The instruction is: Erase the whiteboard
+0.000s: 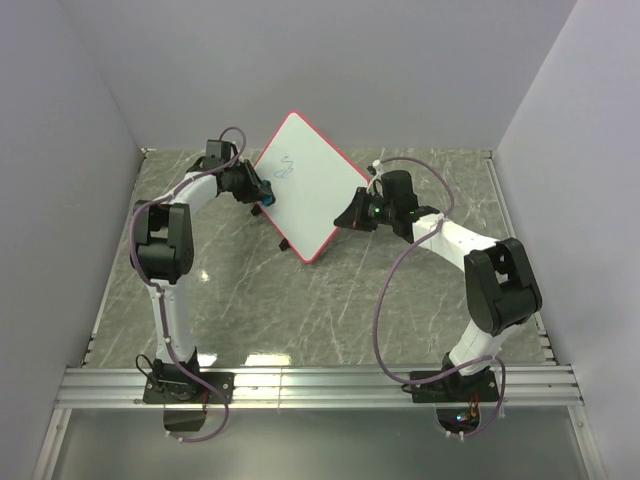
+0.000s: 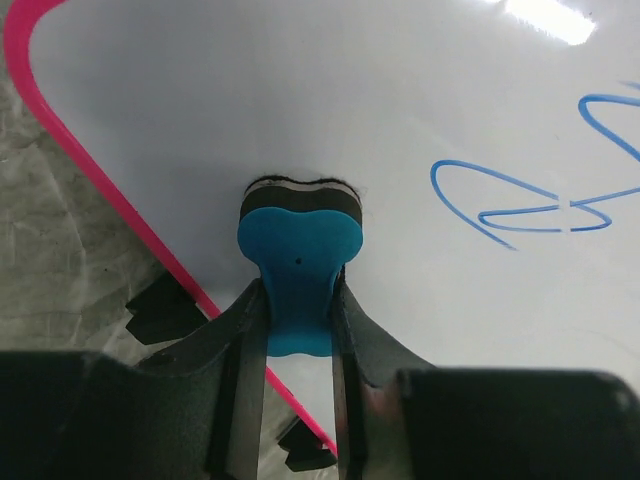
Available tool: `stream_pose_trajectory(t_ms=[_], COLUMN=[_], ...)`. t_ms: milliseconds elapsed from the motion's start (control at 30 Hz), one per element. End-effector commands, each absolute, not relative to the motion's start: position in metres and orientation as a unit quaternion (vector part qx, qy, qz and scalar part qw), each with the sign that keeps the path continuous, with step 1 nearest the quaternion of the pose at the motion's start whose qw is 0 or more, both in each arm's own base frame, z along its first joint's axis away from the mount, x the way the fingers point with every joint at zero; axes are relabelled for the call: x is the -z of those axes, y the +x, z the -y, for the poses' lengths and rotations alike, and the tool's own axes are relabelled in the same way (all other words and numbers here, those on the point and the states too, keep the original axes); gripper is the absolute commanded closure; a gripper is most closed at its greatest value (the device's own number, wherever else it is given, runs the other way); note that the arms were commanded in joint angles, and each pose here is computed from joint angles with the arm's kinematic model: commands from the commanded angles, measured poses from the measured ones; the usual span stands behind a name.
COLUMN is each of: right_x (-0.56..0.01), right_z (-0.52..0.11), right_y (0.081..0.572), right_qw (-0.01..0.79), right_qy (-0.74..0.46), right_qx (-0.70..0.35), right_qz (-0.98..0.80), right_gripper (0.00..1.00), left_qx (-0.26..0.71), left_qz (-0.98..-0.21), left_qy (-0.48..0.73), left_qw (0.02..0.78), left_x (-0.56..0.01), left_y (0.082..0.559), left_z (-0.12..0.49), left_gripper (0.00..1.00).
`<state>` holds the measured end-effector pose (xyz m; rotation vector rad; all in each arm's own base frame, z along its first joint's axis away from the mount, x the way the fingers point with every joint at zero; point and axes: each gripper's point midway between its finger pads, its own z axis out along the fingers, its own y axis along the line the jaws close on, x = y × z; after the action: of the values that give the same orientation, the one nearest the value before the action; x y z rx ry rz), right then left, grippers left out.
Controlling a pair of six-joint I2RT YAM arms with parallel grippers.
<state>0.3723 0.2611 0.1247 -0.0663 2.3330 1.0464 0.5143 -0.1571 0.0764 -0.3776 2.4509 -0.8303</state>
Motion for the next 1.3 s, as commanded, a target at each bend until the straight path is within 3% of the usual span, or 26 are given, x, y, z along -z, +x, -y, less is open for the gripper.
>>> stream_pose_trajectory(t_ms=[0, 233, 400, 533, 733, 967, 1267], right_x=[-0.058, -0.056, -0.056, -0.055, -0.056, -0.056, -0.056], right_z=[-0.255, -0.256, -0.256, -0.255, -0.254, -0.253, -0.254], right_y=[0.274, 0.273, 0.273, 0.272, 0.271, 0.271, 0.271], right_qw=[0.117, 0.113, 0.114, 0.113, 0.115, 0.116, 0.113], right_qy=[-0.122, -0.123, -0.125, -0.124, -0.123, -0.124, -0.125], right_qx=[-0.349, -0.35, -0.348, -0.348, -0.348, -0.348, -0.349], right_qz=[-0.922, -0.922, -0.922, -0.922, -0.922, -0.922, -0.922], right_gripper=[1.0, 1.0, 1.0, 1.0, 1.0, 1.0, 1.0], left_qx=[0.269, 0.347, 0.437, 0.462, 0.404, 0.309, 0.237], left_qz=[-0.936, -0.908, -0.854, -0.839, -0.877, -0.92, -0.946], left_qy=[-0.119, -0.01, 0.108, 0.132, 0.05, -0.063, -0.087], left_qw=[0.194, 0.236, 0.259, 0.254, 0.256, 0.234, 0.202], left_x=[-0.019, -0.092, -0.164, -0.18, -0.14, -0.064, -0.014], left_y=[0.489, 0.508, 0.484, 0.474, 0.504, 0.534, 0.526], left_z=[0.179, 0.259, 0.346, 0.369, 0.316, 0.209, 0.165], left_gripper=[1.0, 1.0, 1.0, 1.0, 1.0, 1.0, 1.0])
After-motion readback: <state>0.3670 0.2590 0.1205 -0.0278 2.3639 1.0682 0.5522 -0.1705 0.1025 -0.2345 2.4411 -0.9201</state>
